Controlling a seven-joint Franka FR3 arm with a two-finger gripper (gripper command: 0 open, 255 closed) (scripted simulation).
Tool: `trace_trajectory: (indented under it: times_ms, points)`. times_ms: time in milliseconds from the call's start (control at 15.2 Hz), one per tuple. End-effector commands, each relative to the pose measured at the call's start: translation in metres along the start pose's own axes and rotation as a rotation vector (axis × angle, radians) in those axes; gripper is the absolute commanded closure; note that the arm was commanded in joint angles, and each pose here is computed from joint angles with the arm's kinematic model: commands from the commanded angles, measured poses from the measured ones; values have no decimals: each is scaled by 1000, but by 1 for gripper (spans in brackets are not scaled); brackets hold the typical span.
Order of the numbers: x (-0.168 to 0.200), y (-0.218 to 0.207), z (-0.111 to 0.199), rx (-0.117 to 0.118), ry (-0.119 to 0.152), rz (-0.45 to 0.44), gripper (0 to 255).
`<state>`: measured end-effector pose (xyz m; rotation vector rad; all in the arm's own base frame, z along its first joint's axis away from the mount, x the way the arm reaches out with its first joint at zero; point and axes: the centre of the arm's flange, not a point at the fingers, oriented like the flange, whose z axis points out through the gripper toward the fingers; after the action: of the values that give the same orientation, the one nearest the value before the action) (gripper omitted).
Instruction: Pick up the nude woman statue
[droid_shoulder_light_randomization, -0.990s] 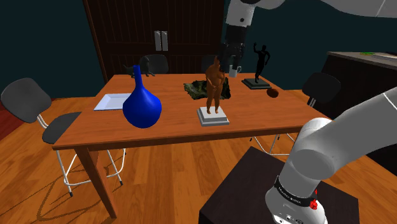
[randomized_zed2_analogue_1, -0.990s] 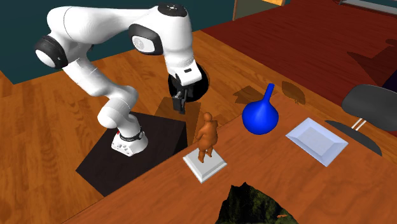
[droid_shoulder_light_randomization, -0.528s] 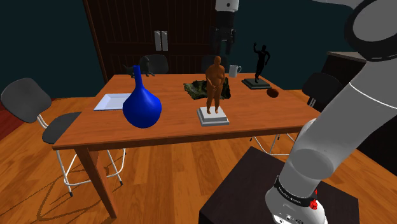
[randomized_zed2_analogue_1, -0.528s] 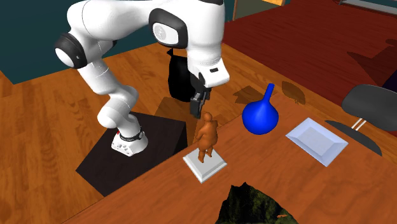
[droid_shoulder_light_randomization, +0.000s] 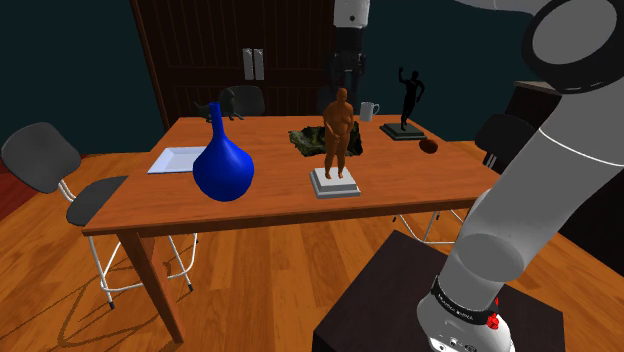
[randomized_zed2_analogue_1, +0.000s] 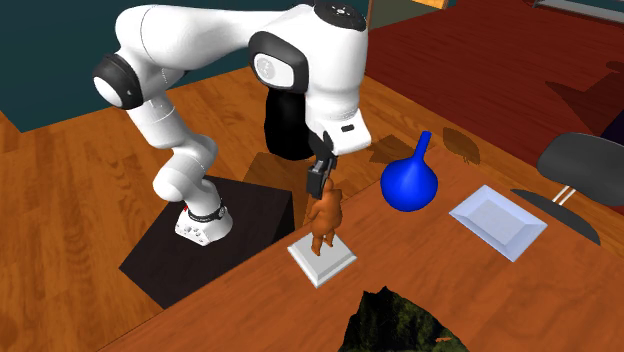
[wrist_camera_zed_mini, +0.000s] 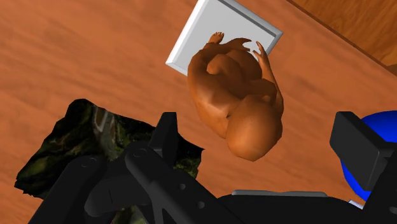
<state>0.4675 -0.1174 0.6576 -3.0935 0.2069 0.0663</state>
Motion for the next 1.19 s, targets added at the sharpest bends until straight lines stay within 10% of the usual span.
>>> trace_trajectory:
  times_ms: [0,66,132,1122]
  points:
    - [1,0,9,0,0,0,0]
    - [1,0,9,0,0,0,0]
    - [1,0,8,0,0,0,255]
    - [-1,-2,-23,0,0,0,255]
